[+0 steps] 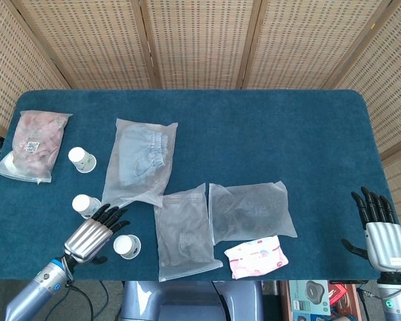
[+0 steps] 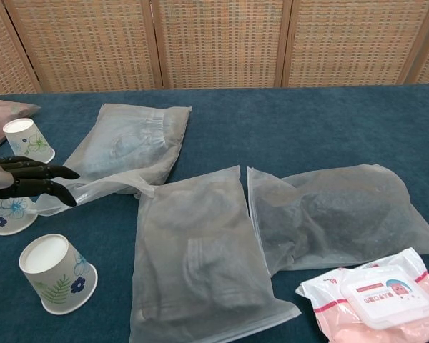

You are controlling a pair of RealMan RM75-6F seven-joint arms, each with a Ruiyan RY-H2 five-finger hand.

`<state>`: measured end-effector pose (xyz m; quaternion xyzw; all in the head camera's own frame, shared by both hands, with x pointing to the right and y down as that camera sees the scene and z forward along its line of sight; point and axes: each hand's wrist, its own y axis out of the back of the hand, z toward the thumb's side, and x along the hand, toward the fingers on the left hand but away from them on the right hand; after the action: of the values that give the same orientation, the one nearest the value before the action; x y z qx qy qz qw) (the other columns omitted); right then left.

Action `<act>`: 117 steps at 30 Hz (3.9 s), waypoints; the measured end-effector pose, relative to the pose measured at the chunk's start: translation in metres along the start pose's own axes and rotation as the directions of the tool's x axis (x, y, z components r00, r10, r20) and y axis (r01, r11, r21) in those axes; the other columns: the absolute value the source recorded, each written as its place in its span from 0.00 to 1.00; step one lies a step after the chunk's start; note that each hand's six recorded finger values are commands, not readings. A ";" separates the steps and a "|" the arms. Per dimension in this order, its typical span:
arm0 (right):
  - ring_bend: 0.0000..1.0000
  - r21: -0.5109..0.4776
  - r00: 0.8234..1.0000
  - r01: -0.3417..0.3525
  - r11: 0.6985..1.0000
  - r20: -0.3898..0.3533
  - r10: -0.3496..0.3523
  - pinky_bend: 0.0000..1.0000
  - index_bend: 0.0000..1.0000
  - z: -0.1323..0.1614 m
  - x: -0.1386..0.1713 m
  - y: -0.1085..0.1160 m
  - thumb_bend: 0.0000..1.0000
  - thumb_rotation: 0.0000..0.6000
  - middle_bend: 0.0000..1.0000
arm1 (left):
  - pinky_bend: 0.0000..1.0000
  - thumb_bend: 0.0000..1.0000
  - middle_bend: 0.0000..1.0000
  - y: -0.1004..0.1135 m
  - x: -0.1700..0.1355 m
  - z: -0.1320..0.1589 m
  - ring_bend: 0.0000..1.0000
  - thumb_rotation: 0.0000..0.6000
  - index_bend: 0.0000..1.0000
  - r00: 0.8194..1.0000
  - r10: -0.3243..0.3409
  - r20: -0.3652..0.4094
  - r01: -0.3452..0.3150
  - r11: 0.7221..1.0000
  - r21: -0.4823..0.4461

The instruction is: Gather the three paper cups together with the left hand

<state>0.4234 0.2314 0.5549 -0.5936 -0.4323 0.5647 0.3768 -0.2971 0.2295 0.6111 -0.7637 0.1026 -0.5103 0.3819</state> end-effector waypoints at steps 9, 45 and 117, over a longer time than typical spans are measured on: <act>0.00 -0.008 1.000 0.003 1.000 0.004 -0.003 0.00 0.00 -0.002 0.000 0.001 0.09 1.00 0.00 | 0.00 0.12 0.00 -0.010 0.016 0.007 0.00 1.00 0.27 0.999 -0.034 -0.005 0.034 0.999 0.013; 0.00 -0.013 1.000 -0.005 1.000 0.002 0.005 0.00 0.00 -0.001 0.000 0.000 0.09 1.00 0.00 | 0.00 0.14 0.00 0.048 0.011 -0.023 0.00 1.00 0.48 0.986 0.132 -0.100 -0.129 0.991 0.030; 0.00 -0.012 1.000 -0.006 1.000 0.009 0.006 0.00 0.00 -0.002 -0.001 -0.001 0.09 1.00 0.00 | 0.00 0.14 0.00 -0.022 0.015 -0.185 0.00 1.00 0.48 0.871 0.010 -0.492 -0.077 0.990 -0.116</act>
<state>0.4255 0.2305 0.5566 -0.5945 -0.4355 0.5660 0.3695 -0.4539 0.1485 0.6714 -0.6306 0.2467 -0.6704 0.3034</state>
